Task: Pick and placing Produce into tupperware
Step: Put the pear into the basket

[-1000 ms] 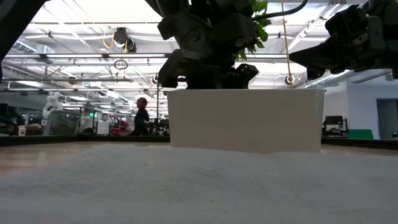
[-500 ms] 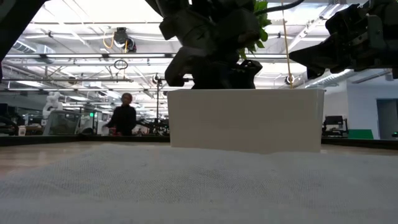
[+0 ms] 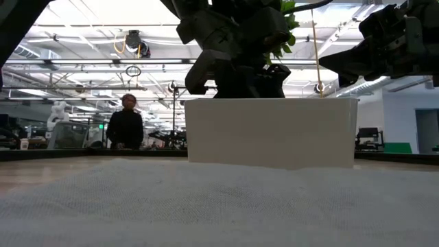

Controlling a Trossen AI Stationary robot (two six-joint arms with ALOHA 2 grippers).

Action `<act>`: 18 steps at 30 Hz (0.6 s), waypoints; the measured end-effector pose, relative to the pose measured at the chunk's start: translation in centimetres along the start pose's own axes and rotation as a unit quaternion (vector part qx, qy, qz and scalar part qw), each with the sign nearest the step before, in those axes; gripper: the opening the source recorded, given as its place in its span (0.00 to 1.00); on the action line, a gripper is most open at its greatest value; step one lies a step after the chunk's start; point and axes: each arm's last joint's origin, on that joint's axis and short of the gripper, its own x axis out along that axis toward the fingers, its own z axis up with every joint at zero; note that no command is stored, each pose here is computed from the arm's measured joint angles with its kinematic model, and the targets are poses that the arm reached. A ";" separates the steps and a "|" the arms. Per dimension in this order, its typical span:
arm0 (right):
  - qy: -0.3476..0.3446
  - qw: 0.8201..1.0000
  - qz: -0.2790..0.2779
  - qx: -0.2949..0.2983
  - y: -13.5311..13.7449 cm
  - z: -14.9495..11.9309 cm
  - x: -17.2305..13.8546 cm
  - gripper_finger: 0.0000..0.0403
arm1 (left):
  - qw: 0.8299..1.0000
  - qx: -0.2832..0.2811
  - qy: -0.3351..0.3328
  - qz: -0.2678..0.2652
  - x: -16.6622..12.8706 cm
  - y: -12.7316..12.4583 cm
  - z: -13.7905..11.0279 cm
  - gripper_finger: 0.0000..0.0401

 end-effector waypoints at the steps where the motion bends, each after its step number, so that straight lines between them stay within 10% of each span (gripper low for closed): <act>1: 0.000 1.000 0.000 0.000 0.0 0.0 0.0 0.00 | 1.000 -0.002 0.000 0.000 0.0 0.0 0.0 0.53; 18: 0.000 1.000 0.000 0.000 0.0 0.0 0.0 0.00 | 0.998 -0.042 0.035 -0.009 0.0 -0.4 -0.5 0.53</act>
